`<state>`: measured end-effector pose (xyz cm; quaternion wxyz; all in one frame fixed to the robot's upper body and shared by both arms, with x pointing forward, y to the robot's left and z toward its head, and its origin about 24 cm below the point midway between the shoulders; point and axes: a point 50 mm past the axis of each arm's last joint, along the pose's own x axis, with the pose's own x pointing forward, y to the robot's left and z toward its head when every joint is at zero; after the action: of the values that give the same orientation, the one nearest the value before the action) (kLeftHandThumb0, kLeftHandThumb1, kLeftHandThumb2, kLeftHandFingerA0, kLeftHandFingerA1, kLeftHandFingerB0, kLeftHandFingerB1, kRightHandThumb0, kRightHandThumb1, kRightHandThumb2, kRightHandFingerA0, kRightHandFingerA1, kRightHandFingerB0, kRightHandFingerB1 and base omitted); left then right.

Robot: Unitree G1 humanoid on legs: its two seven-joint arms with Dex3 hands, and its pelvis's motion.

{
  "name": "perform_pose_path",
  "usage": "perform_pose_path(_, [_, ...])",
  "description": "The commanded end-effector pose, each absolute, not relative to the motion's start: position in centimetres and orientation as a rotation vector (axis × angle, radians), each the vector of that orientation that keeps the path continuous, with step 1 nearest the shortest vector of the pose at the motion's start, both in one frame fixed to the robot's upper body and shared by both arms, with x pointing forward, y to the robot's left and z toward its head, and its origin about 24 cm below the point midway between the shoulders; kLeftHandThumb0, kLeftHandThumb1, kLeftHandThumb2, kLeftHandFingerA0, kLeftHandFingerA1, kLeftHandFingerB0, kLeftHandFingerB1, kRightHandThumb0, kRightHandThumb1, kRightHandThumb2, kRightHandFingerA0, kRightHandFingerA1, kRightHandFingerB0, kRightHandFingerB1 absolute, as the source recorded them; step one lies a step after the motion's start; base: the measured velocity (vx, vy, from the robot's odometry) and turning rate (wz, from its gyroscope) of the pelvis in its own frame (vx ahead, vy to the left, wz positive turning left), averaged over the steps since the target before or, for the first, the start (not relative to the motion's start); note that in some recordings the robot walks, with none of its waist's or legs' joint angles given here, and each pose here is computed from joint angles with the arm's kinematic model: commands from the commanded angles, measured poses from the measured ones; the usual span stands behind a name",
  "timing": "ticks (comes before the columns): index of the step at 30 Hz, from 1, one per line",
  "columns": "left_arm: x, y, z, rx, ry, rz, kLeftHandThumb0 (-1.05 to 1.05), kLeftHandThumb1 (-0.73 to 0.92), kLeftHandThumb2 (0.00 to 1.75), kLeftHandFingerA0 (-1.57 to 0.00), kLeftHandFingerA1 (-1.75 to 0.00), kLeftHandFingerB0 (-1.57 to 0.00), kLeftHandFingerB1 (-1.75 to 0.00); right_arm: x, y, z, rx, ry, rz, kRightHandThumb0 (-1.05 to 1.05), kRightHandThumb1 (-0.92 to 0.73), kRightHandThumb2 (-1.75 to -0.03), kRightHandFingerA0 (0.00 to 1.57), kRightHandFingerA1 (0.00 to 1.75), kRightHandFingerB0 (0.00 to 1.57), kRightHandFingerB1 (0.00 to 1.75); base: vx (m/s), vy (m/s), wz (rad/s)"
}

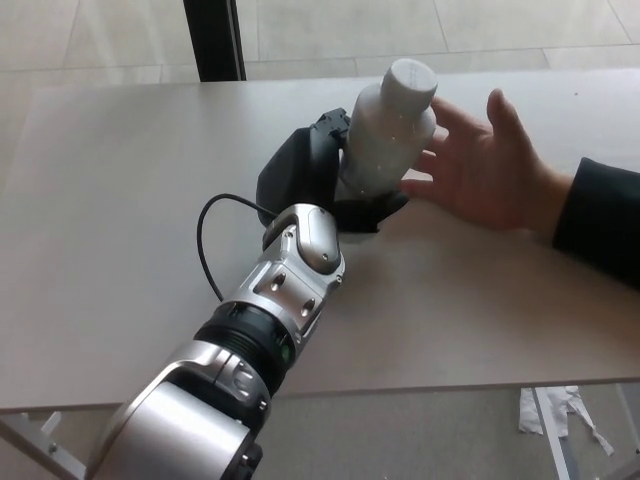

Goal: Pick up a bottle and hand it

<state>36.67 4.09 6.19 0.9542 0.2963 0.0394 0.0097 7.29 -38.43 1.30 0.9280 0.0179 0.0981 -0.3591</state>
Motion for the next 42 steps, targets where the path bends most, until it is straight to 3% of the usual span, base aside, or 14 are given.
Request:
perform_pose_path(1, [32.6, -11.3, 14.7, 0.422, -0.066, -0.333, -0.24, 0.74, 0.62, -0.83, -1.22, -0.72, -0.65, 7.2, -37.9, 1.3, 0.059, 0.237, -0.753, -0.52, -0.4, -0.75, 0.41, 0.52, 0.37, 0.47, 0.0, 0.0, 0.0])
perform_pose_path(6, [31.4, -12.2, 13.5, 0.433, -0.062, -0.376, -0.2, 0.73, 0.61, -0.78, -0.77, -0.7, -0.61, 7.7, -37.5, 0.9, 0.074, 0.232, -0.75, -0.52, -0.4, -0.75, 0.46, 0.52, 0.36, 0.46, 0.0, 0.0, 0.0])
perform_pose_path(7, [30.6, -12.9, 13.1, 0.435, -0.066, -0.402, -0.23, 0.72, 0.66, -0.8, -1.12, -0.75, -0.75, 7.7, -37.7, 0.7, 0.09, 0.235, -0.757, -0.51, -0.4, -0.74, 0.44, 0.51, 0.38, 0.47, 0.0, 0.0, 0.0])
perform_pose_path(12, [29.5, -13.8, 12.5, 0.44, -0.042, -0.427, -0.24, 0.72, 0.67, -0.87, -1.2, -0.71, -0.7, 8.1, -37.3, 0.4, 0.085, 0.228, -0.734, -0.52, -0.4, -0.74, 0.43, 0.51, 0.36, 0.46, 0.0, 0.0, 0.0])
perform_pose_path(13, [29.2, -14.2, 12.6, 0.436, -0.037, -0.439, -0.2, 0.72, 0.78, -0.81, -1.75, -0.68, -1.47, 8.1, -37.1, 0.5, 0.09, 0.228, -0.734, -0.52, -0.4, -0.74, 0.39, 0.5, 0.35, 0.45, 0.0, 0.0, 0.0])
perform_pose_path(15, [28.7, -14.8, 12.8, 0.43, -0.03, -0.466, -0.18, 0.7, 0.86, -0.83, -1.75, -0.71, -1.51, 8.3, -36.8, 0.6, 0.085, 0.229, -0.734, -0.52, -0.4, -0.74, 0.39, 0.51, 0.36, 0.46, 0.0, 0.0, 0.0])
perform_pose_path(19, [28.8, -15.0, 13.3, 0.488, -0.058, -0.485, -0.19, 0.76, 0.73, -0.76, -1.55, -0.7, -0.99, 8.4, -36.8, 0.5, 0.074, 0.237, -0.729, -0.51, -0.4, -0.74, 0.42, 0.51, 0.37, 0.46, 0.0, 0.0, 0.0])
perform_pose_path(26, [29.6, -14.3, 13.3, 0.556, -0.077, -0.464, -0.17, 0.75, 0.74, -0.78, -1.28, -0.72, -0.87, 9.1, -36.2, 0.4, 0.059, 0.235, -0.693, -0.51, -0.41, -0.75, 0.42, 0.52, 0.34, 0.46, 0.0, 0.0, 0.0])
perform_pose_path(34, [29.8, -14.2, 13.5, 0.592, -0.079, -0.476, -0.21, 0.74, 0.77, -0.78, -1.52, -0.72, -0.96, 9.0, -36.0, 0.7, 0.069, 0.231, -0.714, -0.51, -0.4, -0.75, 0.42, 0.52, 0.36, 0.46, 0.0, 0.0, 0.0])
perform_pose_path(37, [29.9, -14.2, 13.6, 0.618, -0.073, -0.497, -0.24, 0.65, 0.71, -0.83, -1.18, -0.75, -0.79, 9.0, -36.2, 0.3, 0.082, 0.231, -0.713, -0.51, -0.4, -0.75, 0.44, 0.52, 0.35, 0.46, 0.0, 0.0, 0.0])
perform_pose_path(39, [29.8, -14.3, 13.5, 0.62, -0.048, -0.51, -0.22, 0.71, 0.66, -0.83, -1.2, -0.68, -0.71, 8.7, -36.3, 0.3, 0.084, 0.232, -0.721, -0.46, -0.47, -0.56, 0.55, 0.44, 0.42, 0.34, 0.0, 0.0, 0.0])
perform_pose_path(40, [30.1, -14.1, 13.5, 0.618, -0.023, -0.547, -0.34, 0.64, 0.66, -0.76, -1.15, -0.07, -0.21, 8.7, -36.4, 0.3, 0.084, 0.234, -0.725, -0.51, -0.4, -0.75, 0.43, 0.53, 0.36, 0.46, 0.0, 0.0, 0.0])
perform_pose_path(41, [30.8, -13.6, 13.6, 0.619, 0.01, -0.602, -0.54, 0.54, 0.86, -0.61, -0.9, 0.0, -0.18, 8.6, -36.4, 0.3, 0.084, 0.237, -0.731, -0.52, -0.39, -0.74, 0.43, 0.52, 0.37, 0.46, 0.0, 0.0, 0.0])
perform_pose_path(42, [31.4, -13.1, 13.9, 0.623, 0.024, -0.634, -0.56, 0.61, 0.59, -0.29, -0.69, 0.0, 0.0, 8.6, -36.5, 0.2, 0.093, 0.235, -0.73, -0.51, -0.4, -0.74, 0.42, 0.52, 0.35, 0.45, 0.0, 0.0, 0.0])
